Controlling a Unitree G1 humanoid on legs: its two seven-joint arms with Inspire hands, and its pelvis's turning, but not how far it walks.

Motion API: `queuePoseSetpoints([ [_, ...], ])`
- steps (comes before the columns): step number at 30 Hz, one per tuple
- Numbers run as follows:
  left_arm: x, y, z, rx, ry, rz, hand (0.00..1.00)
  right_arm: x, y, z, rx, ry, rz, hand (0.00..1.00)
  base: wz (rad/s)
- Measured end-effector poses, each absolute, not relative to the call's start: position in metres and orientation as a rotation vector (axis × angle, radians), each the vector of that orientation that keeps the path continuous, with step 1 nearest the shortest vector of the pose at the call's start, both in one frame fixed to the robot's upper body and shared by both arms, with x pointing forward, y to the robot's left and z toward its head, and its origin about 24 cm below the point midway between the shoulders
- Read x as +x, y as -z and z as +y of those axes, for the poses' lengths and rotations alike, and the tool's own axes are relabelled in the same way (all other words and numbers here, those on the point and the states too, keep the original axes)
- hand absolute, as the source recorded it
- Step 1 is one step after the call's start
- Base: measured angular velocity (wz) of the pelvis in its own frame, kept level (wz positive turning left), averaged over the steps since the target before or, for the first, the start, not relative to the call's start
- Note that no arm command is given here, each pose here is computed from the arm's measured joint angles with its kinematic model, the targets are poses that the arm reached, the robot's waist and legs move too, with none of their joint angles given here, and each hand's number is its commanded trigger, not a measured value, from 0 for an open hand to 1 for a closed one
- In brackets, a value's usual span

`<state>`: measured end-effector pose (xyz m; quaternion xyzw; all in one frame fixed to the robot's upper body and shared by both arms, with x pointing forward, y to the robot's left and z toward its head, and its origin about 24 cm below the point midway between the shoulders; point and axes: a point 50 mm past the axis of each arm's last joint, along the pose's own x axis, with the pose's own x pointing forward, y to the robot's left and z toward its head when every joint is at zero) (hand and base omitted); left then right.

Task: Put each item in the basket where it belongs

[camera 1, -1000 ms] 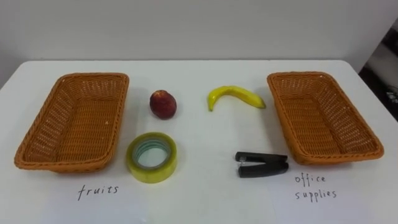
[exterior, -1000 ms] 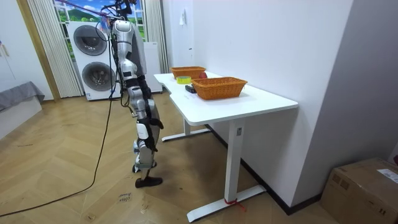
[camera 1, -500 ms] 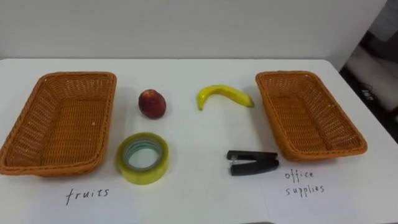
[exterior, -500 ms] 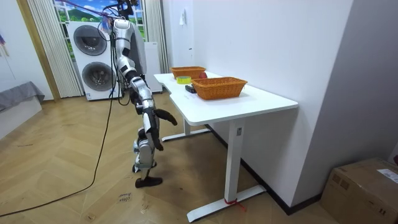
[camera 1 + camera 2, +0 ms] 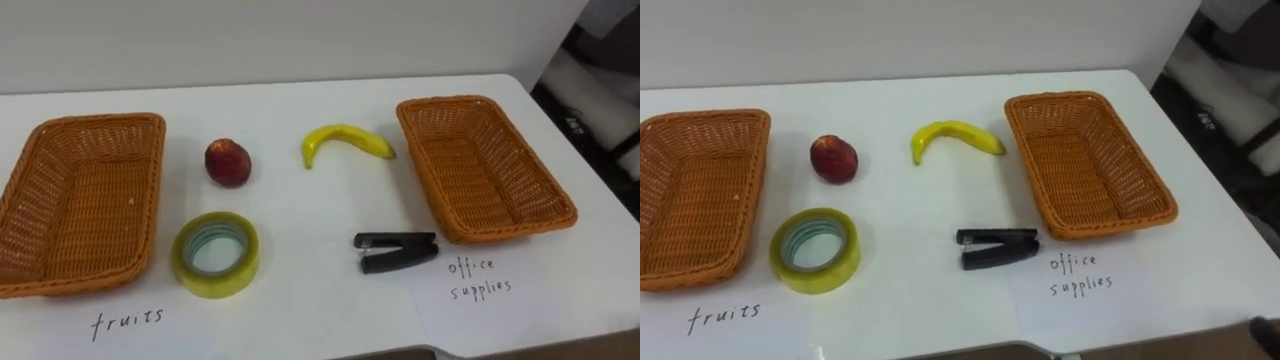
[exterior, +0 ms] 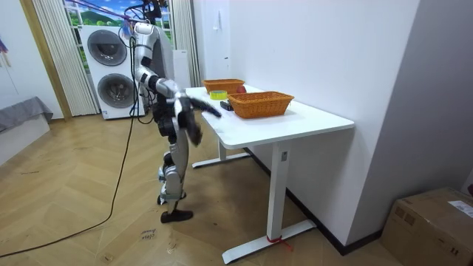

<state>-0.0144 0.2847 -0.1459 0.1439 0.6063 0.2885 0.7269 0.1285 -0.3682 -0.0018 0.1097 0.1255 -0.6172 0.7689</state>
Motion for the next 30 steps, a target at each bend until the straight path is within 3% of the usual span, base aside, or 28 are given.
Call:
queuePoseSetpoints([
  [7, -0.018, 0.147, 0.282, 0.316, -0.627, 1.348, 0.0, 0.149, -0.063, -0.367, -0.045, 1.297, -0.032, 0.0, 0.04],
  [14, -0.024, 0.148, 0.279, 0.306, -0.622, 1.378, 0.0, 0.16, -0.091, -0.358, -0.145, 1.253, -0.157, 0.0, -0.02],
  [19, -0.022, 0.151, 0.272, 0.297, -0.609, 1.387, 0.0, 0.181, -0.133, -0.337, -0.266, 1.185, -0.363, 0.0, 0.03],
  [30, -0.027, 0.155, 0.266, 0.304, -0.553, 1.424, 0.0, 0.213, -0.156, -0.302, -0.29, 0.898, -0.458, 0.0, 0.02],
])
